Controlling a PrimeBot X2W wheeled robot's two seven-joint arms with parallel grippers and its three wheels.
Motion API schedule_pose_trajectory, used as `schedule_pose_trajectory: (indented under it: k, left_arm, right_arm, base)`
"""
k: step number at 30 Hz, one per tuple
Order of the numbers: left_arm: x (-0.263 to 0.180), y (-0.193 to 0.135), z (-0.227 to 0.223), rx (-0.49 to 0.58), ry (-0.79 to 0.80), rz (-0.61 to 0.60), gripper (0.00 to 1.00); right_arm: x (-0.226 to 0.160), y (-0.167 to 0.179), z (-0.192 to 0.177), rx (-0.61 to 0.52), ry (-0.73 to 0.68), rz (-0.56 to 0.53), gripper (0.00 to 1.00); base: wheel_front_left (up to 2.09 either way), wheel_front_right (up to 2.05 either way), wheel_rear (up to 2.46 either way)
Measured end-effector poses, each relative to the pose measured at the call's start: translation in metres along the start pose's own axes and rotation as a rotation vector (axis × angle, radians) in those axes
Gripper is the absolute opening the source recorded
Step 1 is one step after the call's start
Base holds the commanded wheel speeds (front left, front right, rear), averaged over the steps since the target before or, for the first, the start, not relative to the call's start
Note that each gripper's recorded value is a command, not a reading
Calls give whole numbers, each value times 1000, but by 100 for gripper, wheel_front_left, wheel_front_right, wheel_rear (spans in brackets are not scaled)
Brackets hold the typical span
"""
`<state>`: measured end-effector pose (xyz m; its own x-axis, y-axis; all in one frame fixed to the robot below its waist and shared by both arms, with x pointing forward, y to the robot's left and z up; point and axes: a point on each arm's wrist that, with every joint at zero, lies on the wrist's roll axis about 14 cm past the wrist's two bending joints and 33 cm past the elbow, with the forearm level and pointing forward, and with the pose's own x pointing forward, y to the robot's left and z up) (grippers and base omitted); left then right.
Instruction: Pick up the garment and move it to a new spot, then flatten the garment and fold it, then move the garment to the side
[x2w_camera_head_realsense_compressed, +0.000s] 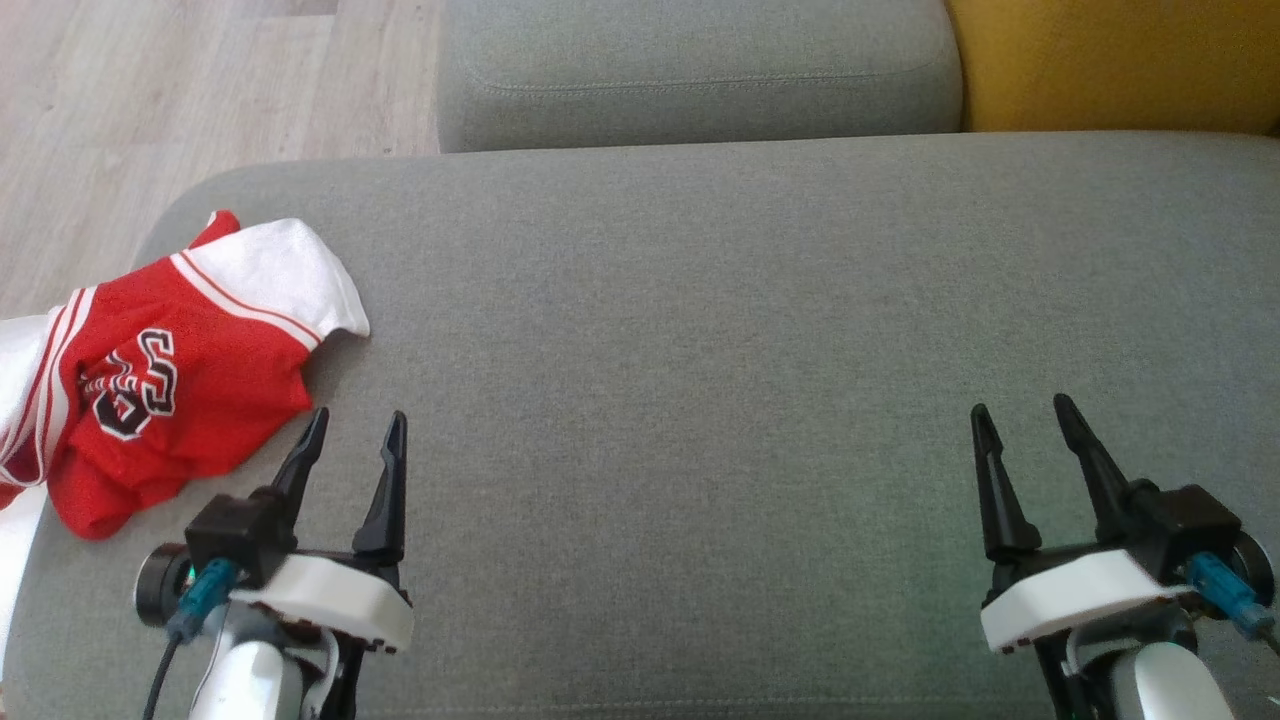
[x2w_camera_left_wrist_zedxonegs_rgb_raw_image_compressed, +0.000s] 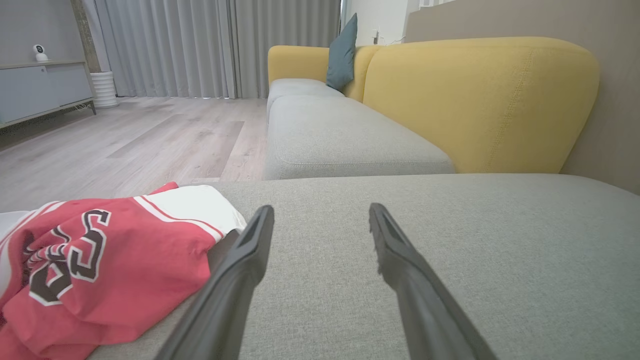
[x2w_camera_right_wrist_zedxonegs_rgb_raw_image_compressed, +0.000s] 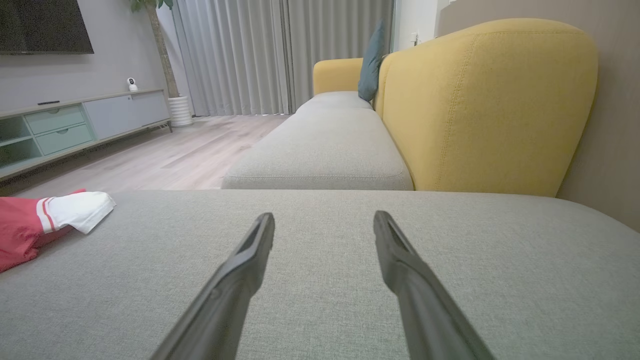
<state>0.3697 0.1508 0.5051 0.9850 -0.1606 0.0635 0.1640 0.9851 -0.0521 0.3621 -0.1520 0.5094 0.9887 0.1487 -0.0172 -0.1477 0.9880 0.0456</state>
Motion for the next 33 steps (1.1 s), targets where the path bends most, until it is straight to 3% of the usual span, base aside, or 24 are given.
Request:
schedule_pose_trajectory:
  k: [23, 30, 33]
  left_arm:
    - [-7, 10, -7, -13, 23, 39, 100]
    - [-19, 34, -5, -15, 17, 120, 100]
    - [-31, 58, 1, -6, 2, 200, 100]
  right_arm:
    - [6, 5, 1, 17, -11, 16, 100]
    - [18, 24, 1, 12, -10, 77, 100]
    - [28, 43, 3, 10, -16, 138, 100]
  base:
    - [0, 0, 0]
    - [0, 0, 0]
    - [0, 0, 0]
